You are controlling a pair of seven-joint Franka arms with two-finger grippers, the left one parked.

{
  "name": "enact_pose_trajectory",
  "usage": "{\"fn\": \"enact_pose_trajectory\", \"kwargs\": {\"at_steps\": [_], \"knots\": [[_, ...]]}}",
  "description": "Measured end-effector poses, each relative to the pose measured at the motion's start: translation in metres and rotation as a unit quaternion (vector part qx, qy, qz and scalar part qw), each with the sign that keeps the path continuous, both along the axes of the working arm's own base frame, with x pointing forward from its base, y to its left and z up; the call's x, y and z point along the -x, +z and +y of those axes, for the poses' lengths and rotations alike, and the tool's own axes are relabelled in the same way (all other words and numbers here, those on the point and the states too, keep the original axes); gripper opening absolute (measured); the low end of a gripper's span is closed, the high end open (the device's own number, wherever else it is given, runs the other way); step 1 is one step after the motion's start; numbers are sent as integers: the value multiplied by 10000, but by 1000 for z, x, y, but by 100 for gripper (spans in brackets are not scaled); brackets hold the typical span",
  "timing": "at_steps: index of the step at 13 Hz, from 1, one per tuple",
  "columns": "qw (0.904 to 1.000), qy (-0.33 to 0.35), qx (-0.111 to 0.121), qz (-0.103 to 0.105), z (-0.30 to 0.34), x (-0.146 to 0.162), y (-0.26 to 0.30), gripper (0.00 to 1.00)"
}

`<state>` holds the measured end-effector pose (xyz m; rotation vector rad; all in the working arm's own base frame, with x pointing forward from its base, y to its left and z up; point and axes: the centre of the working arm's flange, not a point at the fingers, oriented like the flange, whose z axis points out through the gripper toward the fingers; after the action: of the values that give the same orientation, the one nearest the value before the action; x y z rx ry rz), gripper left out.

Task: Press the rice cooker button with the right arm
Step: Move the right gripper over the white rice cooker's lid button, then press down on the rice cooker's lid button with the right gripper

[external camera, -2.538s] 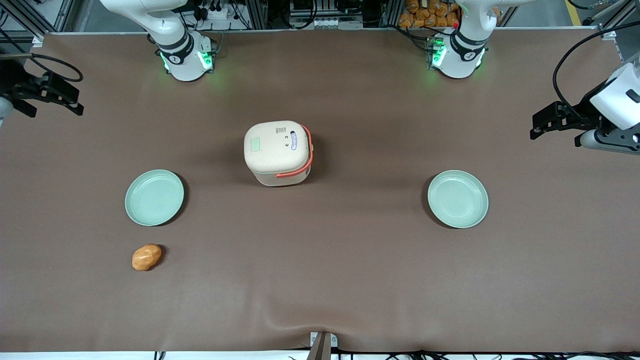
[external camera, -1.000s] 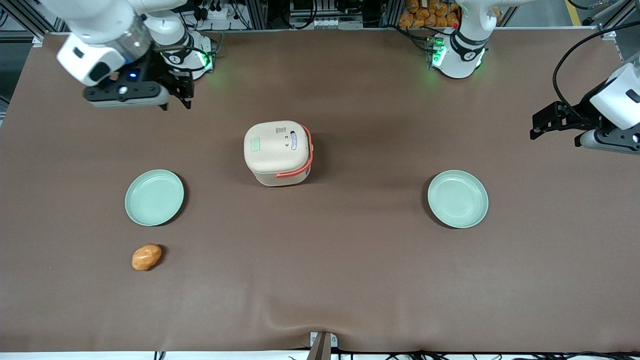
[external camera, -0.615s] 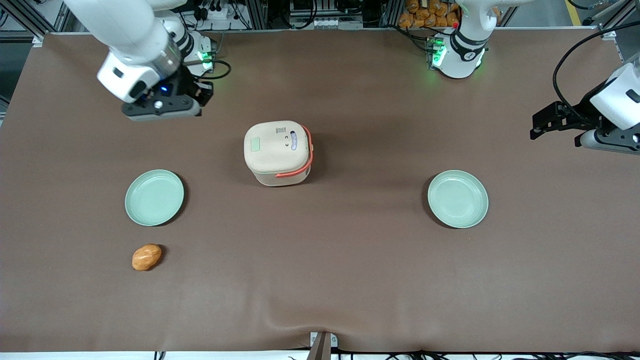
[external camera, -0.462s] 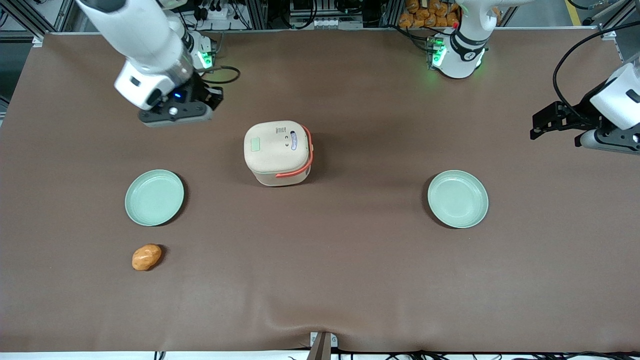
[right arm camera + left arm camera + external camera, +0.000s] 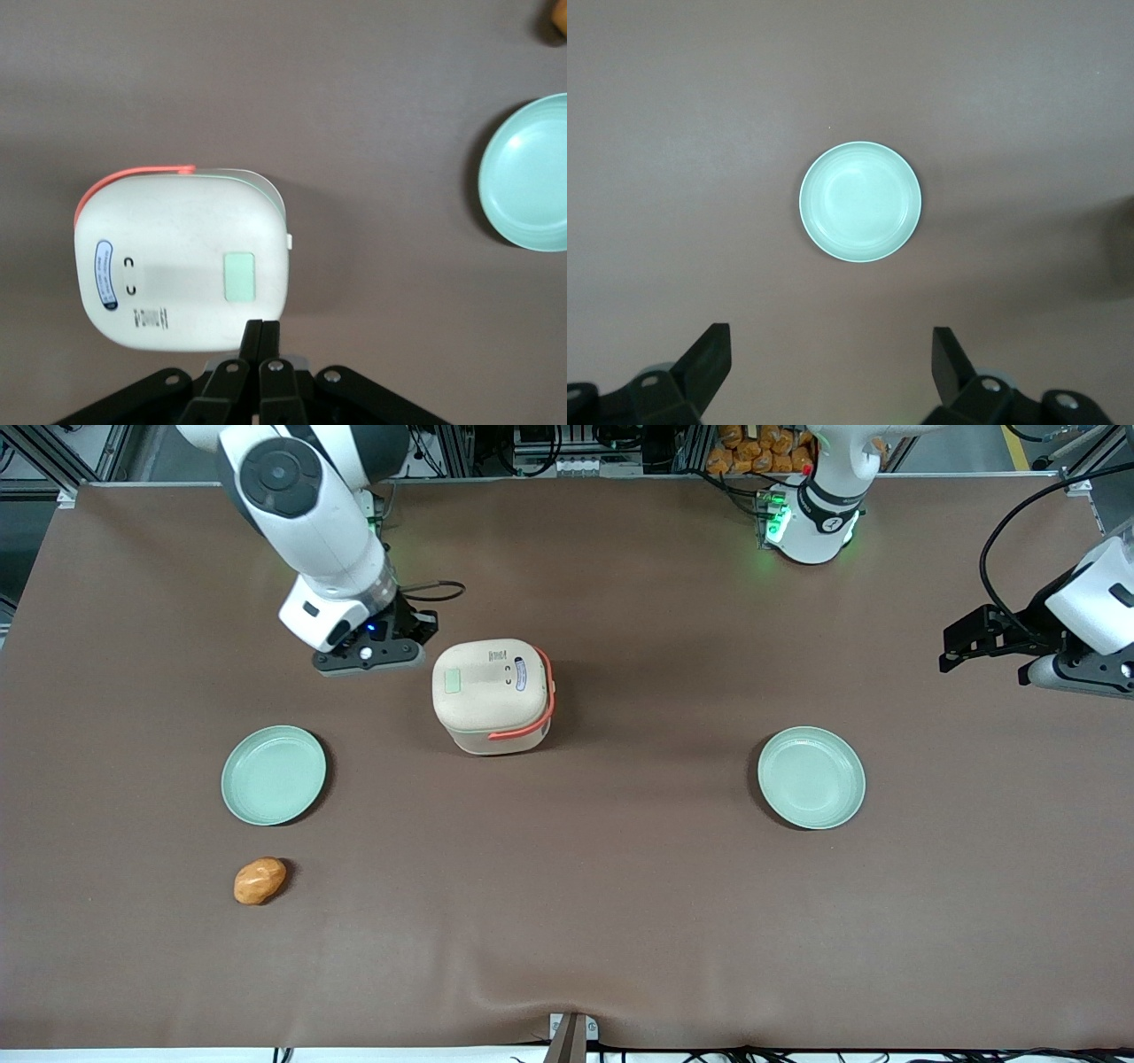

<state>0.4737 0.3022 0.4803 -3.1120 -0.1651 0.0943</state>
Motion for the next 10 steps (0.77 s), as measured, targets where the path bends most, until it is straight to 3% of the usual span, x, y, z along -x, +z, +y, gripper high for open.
{"fn": "enact_pose_trajectory", "kwargs": {"at_steps": [4, 10], "knots": [[9998, -147, -102, -90, 18, 7, -40, 1], [9996, -247, 105, -60, 28, 24, -89, 1]]}}
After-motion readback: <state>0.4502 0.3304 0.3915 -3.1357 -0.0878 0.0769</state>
